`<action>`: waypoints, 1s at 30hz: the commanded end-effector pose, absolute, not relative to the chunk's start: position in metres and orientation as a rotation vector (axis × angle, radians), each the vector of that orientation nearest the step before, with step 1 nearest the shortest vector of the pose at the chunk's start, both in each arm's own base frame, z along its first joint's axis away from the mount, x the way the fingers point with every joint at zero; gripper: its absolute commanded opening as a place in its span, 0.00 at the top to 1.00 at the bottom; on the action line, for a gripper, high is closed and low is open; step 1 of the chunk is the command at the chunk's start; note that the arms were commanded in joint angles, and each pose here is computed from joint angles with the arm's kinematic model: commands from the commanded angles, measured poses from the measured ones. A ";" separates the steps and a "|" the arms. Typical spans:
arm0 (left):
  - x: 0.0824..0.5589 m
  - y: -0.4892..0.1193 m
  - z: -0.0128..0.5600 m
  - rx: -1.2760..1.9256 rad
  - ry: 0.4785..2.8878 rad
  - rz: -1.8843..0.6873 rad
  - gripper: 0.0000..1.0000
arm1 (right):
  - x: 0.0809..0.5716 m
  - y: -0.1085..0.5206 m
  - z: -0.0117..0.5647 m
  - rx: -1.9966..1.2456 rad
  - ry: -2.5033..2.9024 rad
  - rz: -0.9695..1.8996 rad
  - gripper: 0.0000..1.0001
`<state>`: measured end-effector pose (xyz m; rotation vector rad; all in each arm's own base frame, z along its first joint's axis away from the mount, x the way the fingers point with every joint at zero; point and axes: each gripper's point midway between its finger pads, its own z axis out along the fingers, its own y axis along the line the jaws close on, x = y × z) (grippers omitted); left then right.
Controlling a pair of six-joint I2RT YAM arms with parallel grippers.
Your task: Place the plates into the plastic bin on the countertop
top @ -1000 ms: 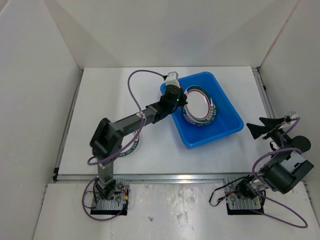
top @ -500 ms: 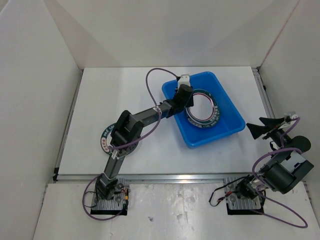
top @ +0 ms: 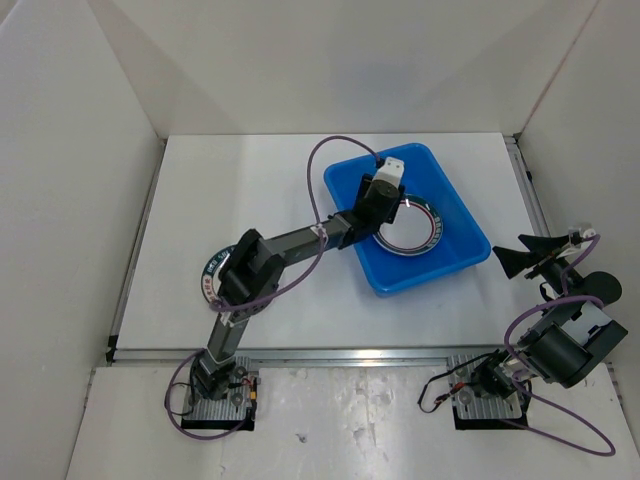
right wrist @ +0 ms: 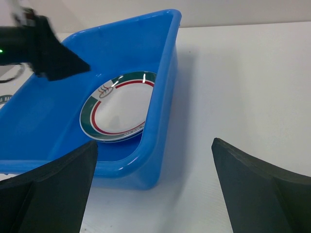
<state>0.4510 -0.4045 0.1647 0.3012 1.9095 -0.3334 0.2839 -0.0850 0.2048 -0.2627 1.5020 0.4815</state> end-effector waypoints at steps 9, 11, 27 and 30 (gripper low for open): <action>0.385 -0.296 0.272 0.301 1.689 0.281 0.36 | 0.279 -0.080 0.232 -0.503 1.386 0.260 0.00; 0.373 -0.266 0.250 0.311 1.740 0.391 0.38 | 0.279 -0.080 0.232 -0.503 1.386 0.260 0.00; 0.318 -0.151 0.095 0.095 2.196 0.587 0.39 | 0.279 -0.080 0.232 -0.504 1.385 0.259 0.00; 0.315 -0.136 0.069 0.033 2.286 0.593 0.40 | 0.279 -0.080 0.232 -0.504 1.385 0.259 0.00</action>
